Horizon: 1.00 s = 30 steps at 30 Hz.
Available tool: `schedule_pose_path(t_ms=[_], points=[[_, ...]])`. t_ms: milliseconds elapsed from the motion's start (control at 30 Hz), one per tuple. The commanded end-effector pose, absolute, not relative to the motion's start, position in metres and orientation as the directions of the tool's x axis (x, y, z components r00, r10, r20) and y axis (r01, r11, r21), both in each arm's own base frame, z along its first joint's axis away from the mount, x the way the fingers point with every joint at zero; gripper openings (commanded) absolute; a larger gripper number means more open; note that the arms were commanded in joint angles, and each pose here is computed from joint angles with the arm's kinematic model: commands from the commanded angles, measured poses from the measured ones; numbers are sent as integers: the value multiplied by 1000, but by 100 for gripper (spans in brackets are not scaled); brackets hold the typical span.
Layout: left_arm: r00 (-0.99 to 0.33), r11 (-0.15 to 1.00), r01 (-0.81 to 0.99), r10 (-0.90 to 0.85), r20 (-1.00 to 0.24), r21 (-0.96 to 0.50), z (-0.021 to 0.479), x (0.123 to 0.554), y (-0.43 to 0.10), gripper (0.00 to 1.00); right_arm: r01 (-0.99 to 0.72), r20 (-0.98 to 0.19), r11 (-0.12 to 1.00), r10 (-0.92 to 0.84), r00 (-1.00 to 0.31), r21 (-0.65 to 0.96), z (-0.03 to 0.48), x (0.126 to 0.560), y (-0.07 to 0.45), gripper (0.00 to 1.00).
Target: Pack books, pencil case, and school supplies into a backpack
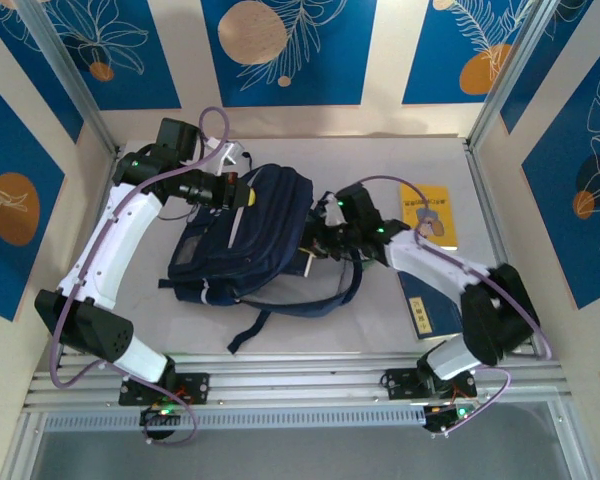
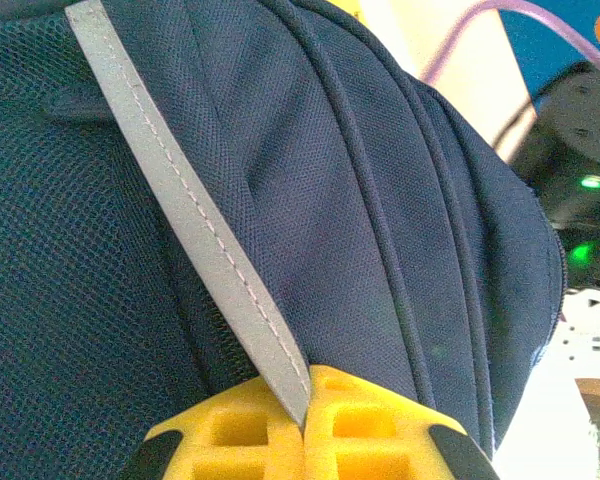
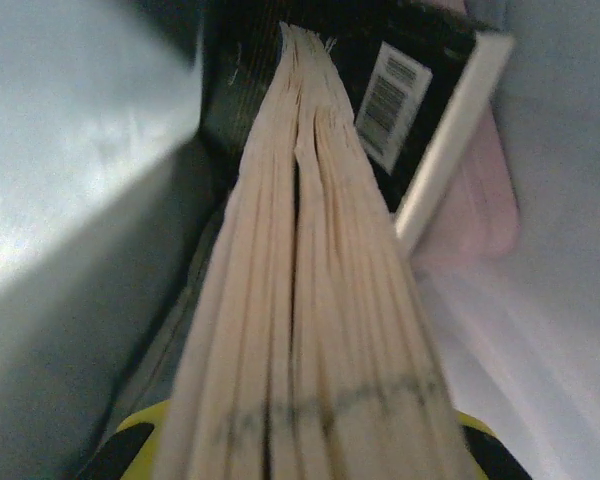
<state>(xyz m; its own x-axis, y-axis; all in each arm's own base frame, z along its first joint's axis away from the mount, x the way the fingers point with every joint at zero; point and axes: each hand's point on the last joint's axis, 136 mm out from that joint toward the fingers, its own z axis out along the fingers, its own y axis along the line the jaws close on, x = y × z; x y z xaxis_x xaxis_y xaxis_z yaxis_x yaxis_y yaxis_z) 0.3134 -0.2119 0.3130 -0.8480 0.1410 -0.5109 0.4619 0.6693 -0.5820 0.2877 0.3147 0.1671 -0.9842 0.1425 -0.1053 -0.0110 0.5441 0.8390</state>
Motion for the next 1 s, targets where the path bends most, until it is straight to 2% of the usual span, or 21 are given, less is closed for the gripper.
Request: schedule_pose_path(t_ms=[0, 67, 167, 200, 300, 400, 433, 700, 833, 967], points=[[-742, 558, 593, 99, -662, -581, 368, 307, -219, 0, -19, -123, 502, 175, -977, 865, 174, 315, 349, 0], [-748, 550, 589, 92, -657, -593, 368, 308, -219, 0, 21, -88, 515, 185, -979, 857, 162, 324, 369, 3], [-752, 547, 581, 80, -654, -602, 368, 310, -218, 0, 45, -74, 552, 191, -979, 833, 148, 332, 402, 15], [-752, 548, 580, 75, -654, -604, 369, 310, -217, 0, 43, -76, 564, 185, -980, 825, 144, 334, 412, 23], [-757, 553, 564, 50, -652, -613, 371, 315, -212, 0, 39, -72, 551, 179, -981, 834, 143, 337, 427, 56], [-761, 558, 544, 14, -648, -627, 373, 320, -204, 0, -7, -157, 587, 205, -966, 810, 153, 338, 410, 91], [-765, 563, 534, 3, -644, -631, 372, 322, -202, 0, -25, -183, 602, 202, -962, 798, 158, 337, 403, 98], [-791, 586, 470, -52, -609, -661, 355, 333, -187, 0, -177, -288, 601, 94, -953, 779, 189, 307, 374, 100], [-792, 627, 438, -70, -607, -644, 349, 335, -177, 0, -144, -293, 690, 104, -950, 710, 179, 298, 346, 100], [-786, 742, 367, -74, -613, -560, 332, 341, -156, 0, -65, -338, 763, 206, -918, 643, 176, 300, 299, 96]])
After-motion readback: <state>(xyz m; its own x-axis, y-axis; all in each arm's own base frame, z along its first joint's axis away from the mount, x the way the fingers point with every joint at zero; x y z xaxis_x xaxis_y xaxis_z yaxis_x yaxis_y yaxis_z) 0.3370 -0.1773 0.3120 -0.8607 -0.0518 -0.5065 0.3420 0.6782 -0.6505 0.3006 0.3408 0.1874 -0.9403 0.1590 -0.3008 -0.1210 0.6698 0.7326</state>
